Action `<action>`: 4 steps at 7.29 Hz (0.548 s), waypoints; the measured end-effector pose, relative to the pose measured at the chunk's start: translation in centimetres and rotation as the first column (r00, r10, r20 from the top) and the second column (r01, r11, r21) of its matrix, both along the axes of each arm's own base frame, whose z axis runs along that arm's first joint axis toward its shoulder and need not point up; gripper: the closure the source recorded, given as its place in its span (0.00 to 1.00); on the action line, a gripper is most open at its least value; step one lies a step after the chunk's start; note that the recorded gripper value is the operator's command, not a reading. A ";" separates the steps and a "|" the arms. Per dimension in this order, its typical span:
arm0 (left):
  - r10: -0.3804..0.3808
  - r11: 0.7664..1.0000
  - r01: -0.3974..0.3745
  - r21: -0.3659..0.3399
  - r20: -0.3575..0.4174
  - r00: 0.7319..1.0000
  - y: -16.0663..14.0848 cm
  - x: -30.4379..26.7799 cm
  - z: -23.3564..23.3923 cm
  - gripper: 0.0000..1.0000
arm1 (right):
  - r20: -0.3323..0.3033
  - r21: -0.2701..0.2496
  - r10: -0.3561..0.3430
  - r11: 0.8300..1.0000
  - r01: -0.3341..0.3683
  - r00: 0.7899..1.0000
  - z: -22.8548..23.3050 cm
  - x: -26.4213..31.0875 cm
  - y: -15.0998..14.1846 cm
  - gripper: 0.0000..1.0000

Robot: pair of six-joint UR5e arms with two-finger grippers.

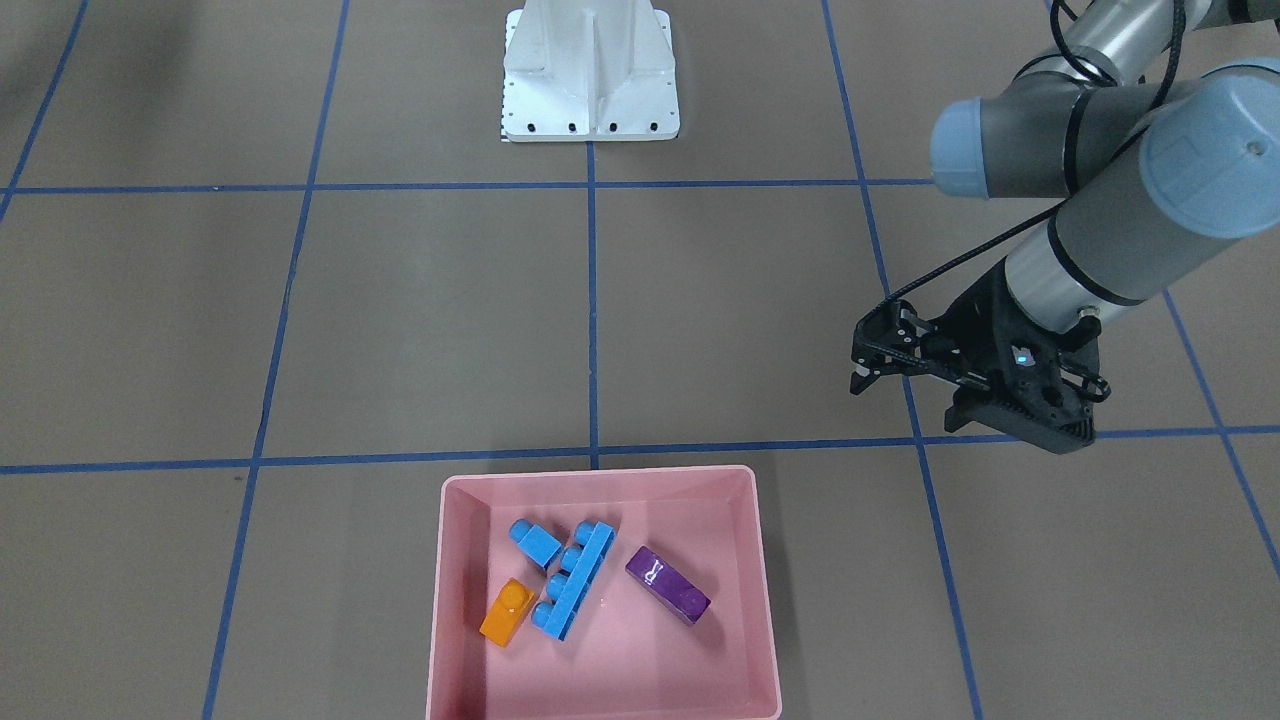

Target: Put all blocks into box

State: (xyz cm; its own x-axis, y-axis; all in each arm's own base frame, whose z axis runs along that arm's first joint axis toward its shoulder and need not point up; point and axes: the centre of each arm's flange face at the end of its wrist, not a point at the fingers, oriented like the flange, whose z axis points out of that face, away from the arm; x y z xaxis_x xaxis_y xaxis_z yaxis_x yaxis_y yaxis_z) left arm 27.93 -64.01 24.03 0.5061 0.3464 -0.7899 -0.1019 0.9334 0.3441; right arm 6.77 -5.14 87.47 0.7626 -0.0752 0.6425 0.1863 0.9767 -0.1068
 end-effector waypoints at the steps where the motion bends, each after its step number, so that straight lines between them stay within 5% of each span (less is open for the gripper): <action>1: 0.001 1.000 -0.001 -0.003 0.002 1.000 0.1 0.0 0.1 0.00 | -0.003 0.034 -0.001 0.999 0.001 1.000 -0.3 0.0 -1.0 1.00; 4: 0.016 1.000 -0.016 0.002 0.019 1.000 0.3 -0.1 1.5 0.00 | -0.027 0.163 0.009 0.987 -0.005 1.000 -1.7 0.1 -8.1 1.00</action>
State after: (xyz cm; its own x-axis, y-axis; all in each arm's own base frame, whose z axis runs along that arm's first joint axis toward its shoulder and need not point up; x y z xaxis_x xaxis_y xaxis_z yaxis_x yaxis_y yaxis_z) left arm 27.81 -63.72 25.49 0.5152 0.3561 -0.7796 -0.1228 0.9309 0.3440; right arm 6.85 -13.19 85.80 0.7808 -0.1715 0.6008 0.1785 0.9827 0.0485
